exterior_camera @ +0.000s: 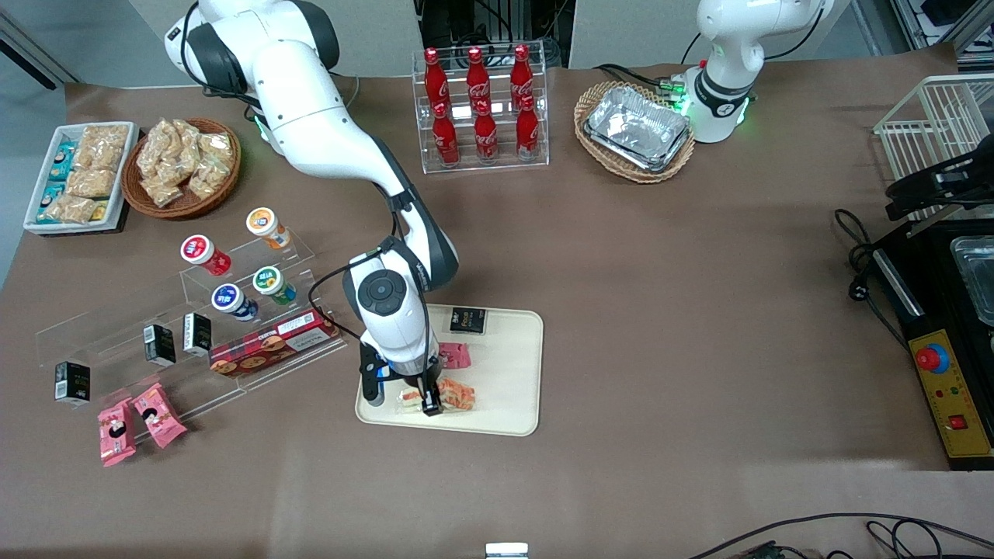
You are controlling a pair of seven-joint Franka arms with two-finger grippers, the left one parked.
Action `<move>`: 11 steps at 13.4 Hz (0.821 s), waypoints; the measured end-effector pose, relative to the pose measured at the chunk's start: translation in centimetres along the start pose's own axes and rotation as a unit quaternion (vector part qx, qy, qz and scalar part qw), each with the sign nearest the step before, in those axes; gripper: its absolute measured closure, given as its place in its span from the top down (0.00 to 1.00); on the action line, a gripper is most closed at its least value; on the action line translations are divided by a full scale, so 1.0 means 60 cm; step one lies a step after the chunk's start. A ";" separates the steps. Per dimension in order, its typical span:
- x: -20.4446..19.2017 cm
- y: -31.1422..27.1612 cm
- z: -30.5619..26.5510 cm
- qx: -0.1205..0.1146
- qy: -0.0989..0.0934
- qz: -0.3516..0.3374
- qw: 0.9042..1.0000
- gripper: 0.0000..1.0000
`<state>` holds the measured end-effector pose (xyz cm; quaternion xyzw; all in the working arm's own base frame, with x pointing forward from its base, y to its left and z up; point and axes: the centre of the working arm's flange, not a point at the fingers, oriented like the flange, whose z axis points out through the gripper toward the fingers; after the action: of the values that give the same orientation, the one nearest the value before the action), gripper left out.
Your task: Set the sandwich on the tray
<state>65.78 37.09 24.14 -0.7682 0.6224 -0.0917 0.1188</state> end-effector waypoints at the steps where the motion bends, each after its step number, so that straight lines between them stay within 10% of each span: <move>1: -0.001 -0.003 -0.003 0.003 -0.001 -0.001 1.000 0.70; 4: 0.000 -0.006 -0.006 0.003 0.000 -0.002 1.000 0.99; 11: 0.016 -0.021 -0.084 -0.075 0.000 -0.076 0.994 1.00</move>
<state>65.67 36.08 29.34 -0.8202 0.5671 -0.0533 0.0531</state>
